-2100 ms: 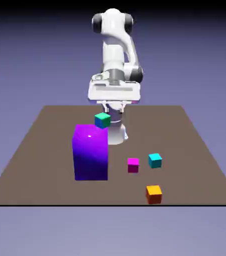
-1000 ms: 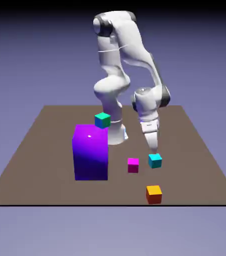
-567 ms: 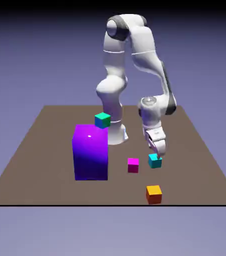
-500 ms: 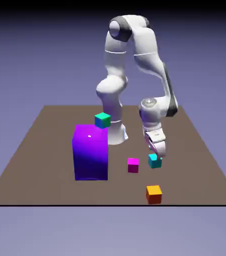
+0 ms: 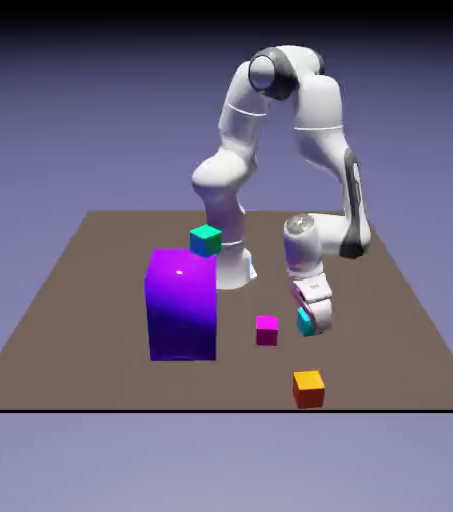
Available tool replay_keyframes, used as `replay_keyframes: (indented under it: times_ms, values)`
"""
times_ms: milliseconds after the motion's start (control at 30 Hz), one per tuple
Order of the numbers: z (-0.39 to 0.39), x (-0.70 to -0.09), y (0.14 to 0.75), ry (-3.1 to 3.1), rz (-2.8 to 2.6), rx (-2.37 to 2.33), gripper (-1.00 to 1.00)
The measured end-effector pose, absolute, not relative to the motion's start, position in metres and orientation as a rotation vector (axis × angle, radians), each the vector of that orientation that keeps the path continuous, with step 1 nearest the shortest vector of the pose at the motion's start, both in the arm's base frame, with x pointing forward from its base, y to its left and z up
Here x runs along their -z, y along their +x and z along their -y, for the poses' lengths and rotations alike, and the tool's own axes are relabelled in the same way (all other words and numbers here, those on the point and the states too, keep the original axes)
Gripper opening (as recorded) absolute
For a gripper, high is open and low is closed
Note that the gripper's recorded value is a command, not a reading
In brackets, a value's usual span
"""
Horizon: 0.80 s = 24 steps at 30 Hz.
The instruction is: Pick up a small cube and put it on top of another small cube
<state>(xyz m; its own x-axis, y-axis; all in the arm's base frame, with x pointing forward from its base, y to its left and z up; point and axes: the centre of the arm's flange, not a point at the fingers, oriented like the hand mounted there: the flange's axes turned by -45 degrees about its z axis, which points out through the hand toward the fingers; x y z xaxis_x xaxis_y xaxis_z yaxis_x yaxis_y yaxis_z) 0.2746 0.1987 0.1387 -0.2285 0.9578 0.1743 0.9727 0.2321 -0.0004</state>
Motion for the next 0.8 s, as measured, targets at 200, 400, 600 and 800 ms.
replay_keyframes:
  times_ms: [200, 400, 600, 800]
  values:
    - [-0.196, -0.164, 0.279, -1.858, 2.354, 0.161, -1.0]
    - [-0.192, -0.185, 0.276, -1.862, 2.352, 0.161, -1.0]
    - [-0.193, -0.196, 0.286, -1.901, 2.315, 0.165, -1.0]
    - [-0.191, -0.21, 0.371, -2.134, 2.093, 0.185, -1.0]
